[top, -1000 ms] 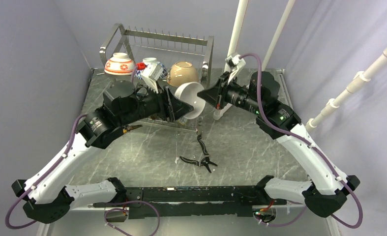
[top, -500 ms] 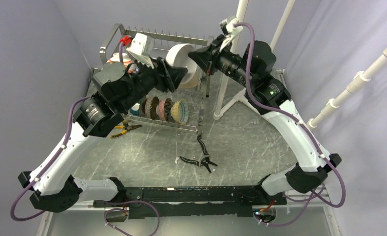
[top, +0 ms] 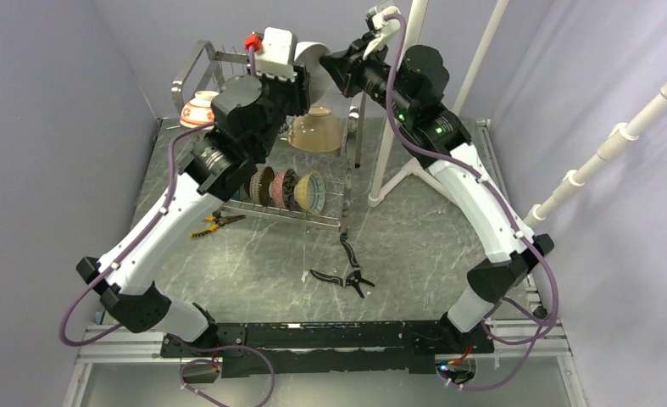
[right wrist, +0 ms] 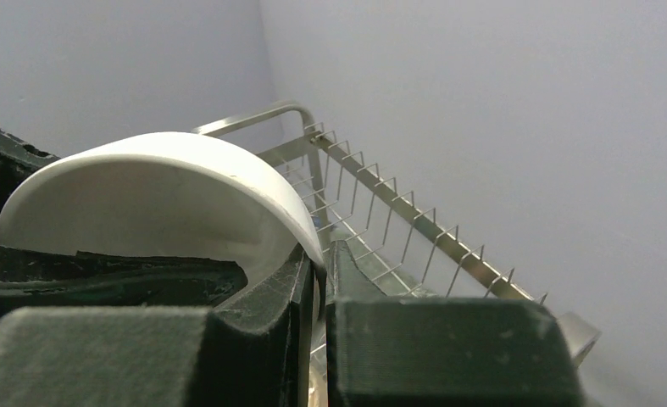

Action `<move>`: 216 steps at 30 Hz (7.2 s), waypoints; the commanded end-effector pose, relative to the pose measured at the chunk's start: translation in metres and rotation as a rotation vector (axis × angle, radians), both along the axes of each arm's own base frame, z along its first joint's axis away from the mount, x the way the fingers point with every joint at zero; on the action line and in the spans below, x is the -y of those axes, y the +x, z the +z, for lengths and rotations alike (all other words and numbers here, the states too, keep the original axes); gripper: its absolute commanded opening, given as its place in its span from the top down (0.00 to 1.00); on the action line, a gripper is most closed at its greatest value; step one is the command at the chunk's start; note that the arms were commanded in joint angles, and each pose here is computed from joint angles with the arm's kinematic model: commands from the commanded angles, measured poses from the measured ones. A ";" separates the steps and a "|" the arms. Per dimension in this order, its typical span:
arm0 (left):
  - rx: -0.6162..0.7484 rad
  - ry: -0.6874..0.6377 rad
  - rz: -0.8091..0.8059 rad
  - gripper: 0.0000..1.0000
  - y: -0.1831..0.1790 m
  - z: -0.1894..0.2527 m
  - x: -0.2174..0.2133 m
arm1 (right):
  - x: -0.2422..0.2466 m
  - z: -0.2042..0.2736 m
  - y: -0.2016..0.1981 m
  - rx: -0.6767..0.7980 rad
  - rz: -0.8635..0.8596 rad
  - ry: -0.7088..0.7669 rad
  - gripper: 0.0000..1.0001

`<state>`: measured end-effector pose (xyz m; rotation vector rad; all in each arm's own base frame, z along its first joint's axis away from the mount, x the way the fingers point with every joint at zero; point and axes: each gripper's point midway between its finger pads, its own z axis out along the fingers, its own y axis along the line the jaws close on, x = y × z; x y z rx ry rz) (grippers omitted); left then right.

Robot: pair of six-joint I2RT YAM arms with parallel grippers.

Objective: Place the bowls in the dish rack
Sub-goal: Adjust the dish rack at the center of the board.

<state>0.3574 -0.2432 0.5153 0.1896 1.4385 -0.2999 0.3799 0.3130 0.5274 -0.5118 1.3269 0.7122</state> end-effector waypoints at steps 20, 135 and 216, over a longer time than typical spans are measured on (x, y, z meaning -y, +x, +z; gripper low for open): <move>0.091 0.121 -0.062 0.30 0.004 0.023 0.004 | 0.016 -0.032 0.102 0.034 -0.325 -0.088 1.00; 0.457 0.275 -0.121 0.98 0.107 0.015 -0.022 | 0.010 -0.003 0.029 -0.026 0.034 0.053 0.48; 0.369 0.409 0.298 0.97 0.051 0.070 -0.120 | 0.048 -0.037 0.000 -0.284 -0.057 0.083 0.23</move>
